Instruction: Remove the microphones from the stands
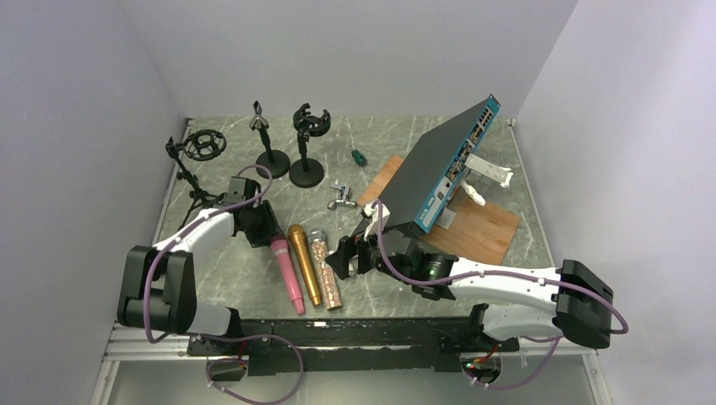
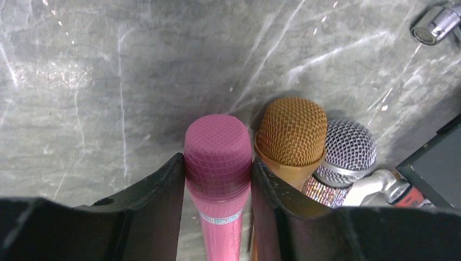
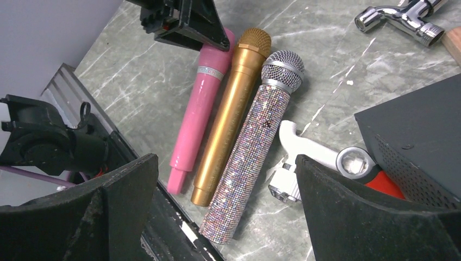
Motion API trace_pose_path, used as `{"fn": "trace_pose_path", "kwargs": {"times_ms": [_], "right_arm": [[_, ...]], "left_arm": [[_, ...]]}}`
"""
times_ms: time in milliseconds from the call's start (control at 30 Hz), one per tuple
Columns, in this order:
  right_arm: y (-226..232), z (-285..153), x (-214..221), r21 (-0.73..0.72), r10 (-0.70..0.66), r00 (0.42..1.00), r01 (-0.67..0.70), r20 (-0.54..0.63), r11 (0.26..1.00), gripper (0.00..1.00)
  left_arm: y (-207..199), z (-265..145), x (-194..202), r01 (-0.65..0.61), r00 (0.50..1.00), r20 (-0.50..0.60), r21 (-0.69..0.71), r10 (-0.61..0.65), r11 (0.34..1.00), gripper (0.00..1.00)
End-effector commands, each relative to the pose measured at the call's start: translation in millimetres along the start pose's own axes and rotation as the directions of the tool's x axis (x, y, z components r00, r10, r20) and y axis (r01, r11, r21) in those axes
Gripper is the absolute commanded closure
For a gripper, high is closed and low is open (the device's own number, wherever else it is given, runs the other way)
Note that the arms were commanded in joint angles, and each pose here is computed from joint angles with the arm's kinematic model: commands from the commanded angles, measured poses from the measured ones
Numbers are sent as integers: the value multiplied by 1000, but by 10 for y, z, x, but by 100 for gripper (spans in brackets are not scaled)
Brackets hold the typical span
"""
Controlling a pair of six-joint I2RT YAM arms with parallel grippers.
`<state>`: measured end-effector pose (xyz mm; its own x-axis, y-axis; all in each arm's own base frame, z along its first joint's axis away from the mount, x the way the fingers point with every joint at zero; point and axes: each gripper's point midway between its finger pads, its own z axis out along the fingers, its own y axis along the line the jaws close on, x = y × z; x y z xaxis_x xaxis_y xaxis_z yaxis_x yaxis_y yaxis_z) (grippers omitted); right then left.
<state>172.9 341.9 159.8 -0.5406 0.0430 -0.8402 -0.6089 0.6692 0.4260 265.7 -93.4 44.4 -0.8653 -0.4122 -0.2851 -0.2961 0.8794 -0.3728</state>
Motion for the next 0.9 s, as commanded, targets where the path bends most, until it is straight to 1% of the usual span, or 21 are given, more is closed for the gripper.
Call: {"fn": "trace_pose_path", "kwargs": {"times_ms": [0,133,267,333,400,467,533,633,867], "right_arm": [[-18,-106,-170,9,0,998,0,62,1000,2],[-55,-164,-195,19,-4,997,3,78,1000,1],[-67,-172,-199,20,-8,996,6,85,1000,1],[-60,-157,-194,20,-12,997,10,80,1000,1],[-43,-142,-191,15,-11,997,10,74,1000,1],[-33,-133,-197,13,-9,997,8,74,1000,1],[-30,-124,-186,10,-8,997,7,71,1000,1],[-27,-117,-186,10,-8,998,7,70,1000,1],[-31,-117,-161,8,-3,998,2,65,1000,1]], "left_arm": [[-187,41,-241,26,998,48,38,-28,999,73],[-221,74,-232,51,998,32,51,-53,997,64],[-302,54,-186,33,999,7,92,-34,995,55],[-294,36,-173,18,1000,10,87,-19,996,47],[-278,3,-174,7,1000,20,81,-8,997,37],[-273,-42,-183,-5,999,32,77,3,997,33],[-277,-92,-200,-18,999,45,76,15,997,14],[-262,-177,-226,-31,997,67,63,26,998,11],[-290,-474,-297,-86,986,145,68,76,994,10]]}}
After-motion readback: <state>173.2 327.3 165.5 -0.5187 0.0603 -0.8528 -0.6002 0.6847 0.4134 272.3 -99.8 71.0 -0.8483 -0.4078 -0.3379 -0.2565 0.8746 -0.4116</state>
